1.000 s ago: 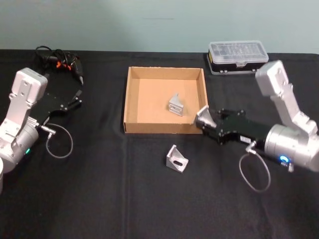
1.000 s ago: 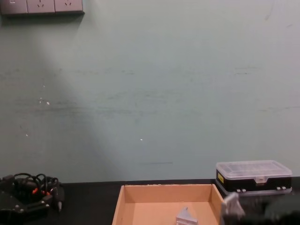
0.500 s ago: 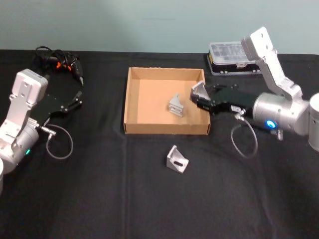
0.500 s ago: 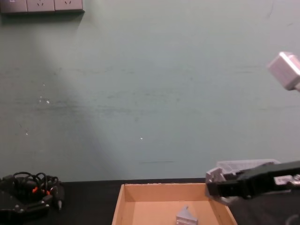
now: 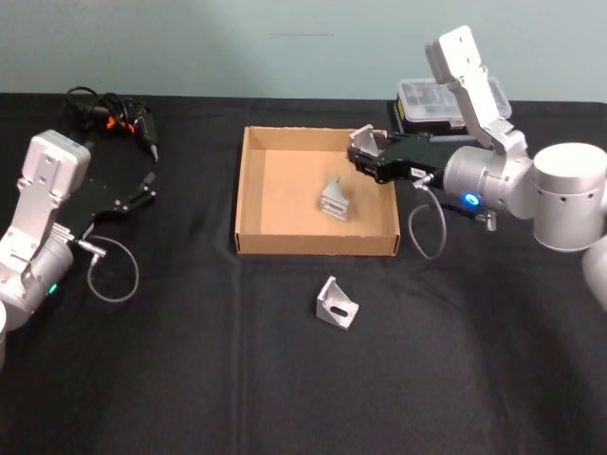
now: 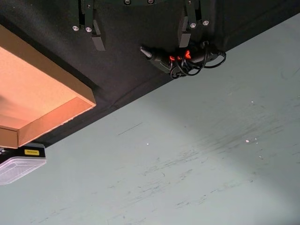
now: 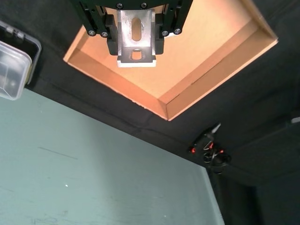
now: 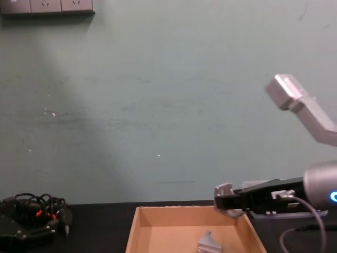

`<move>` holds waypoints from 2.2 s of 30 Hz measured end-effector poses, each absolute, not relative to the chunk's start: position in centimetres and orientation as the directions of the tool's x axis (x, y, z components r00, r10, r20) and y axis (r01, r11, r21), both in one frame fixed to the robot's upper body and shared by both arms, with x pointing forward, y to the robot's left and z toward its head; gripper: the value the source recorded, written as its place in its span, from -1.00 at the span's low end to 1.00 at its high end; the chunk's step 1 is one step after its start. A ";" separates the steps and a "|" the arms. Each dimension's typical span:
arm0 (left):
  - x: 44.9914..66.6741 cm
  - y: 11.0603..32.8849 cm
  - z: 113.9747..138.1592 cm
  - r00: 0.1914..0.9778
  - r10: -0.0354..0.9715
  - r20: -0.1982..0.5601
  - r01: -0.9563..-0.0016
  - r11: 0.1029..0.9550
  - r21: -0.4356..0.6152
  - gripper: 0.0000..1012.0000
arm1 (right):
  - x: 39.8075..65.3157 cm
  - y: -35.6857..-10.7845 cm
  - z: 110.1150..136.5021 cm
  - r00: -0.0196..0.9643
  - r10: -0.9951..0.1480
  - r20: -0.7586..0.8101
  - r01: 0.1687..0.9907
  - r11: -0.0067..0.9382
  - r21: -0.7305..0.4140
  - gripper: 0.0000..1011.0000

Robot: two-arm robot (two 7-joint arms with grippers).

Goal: Use one hand to pick up the angle iron from the table and place it into the box.

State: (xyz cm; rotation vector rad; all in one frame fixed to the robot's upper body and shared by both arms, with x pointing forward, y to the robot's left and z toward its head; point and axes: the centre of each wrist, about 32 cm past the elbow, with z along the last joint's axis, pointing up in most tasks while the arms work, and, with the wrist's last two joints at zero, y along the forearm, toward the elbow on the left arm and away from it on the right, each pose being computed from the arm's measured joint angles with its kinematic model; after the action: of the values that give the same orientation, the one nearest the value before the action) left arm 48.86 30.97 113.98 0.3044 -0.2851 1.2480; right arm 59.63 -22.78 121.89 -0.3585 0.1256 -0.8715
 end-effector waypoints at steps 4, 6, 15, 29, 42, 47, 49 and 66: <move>48.9 31.0 114.0 0.292 0.880 0.374 -0.955 0.287 0.070 1.00 | 60.3 -22.0 121.5 0.633 -0.773 0.041 0.730 0.580 -0.362 -0.11; 48.9 31.0 114.0 0.292 0.880 0.374 -0.955 0.287 0.070 1.00 | 60.5 -21.8 121.4 0.630 -0.775 0.044 0.733 0.575 -0.364 -0.11; 48.9 31.0 114.0 0.292 0.880 0.374 -0.955 0.287 0.070 1.00 | 61.6 -20.6 120.4 0.600 -0.798 0.057 0.747 0.534 -0.396 -0.11; 48.9 31.0 114.0 0.292 0.880 0.374 -0.955 0.287 0.070 1.00 | 61.9 -20.2 120.0 0.599 -0.799 0.058 0.743 0.528 -0.410 -0.11; 48.9 31.0 114.0 0.292 0.880 0.374 -0.955 0.287 0.070 1.00 | 61.9 -20.2 120.1 0.599 -0.798 0.056 0.744 0.530 -0.408 0.41; 48.9 31.0 114.0 0.292 0.880 0.374 -0.955 0.287 0.070 1.00 | 61.9 -20.2 120.1 0.599 -0.798 0.056 0.744 0.530 -0.408 0.72; 48.9 31.0 114.0 0.292 0.880 0.374 -0.955 0.287 0.070 1.00 | 61.8 -20.2 120.0 0.599 -0.798 0.056 0.744 0.530 -0.408 0.78; 48.9 31.0 114.0 0.292 0.880 0.374 -0.955 0.287 0.070 1.00 | 61.8 -20.2 120.0 0.600 -0.798 0.056 0.744 0.530 -0.408 0.98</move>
State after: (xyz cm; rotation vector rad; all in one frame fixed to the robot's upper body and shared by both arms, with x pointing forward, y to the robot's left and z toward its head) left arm 48.86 30.97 113.98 0.3044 -0.2851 1.2479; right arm 61.83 -20.25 120.05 -0.4156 0.1437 -0.9240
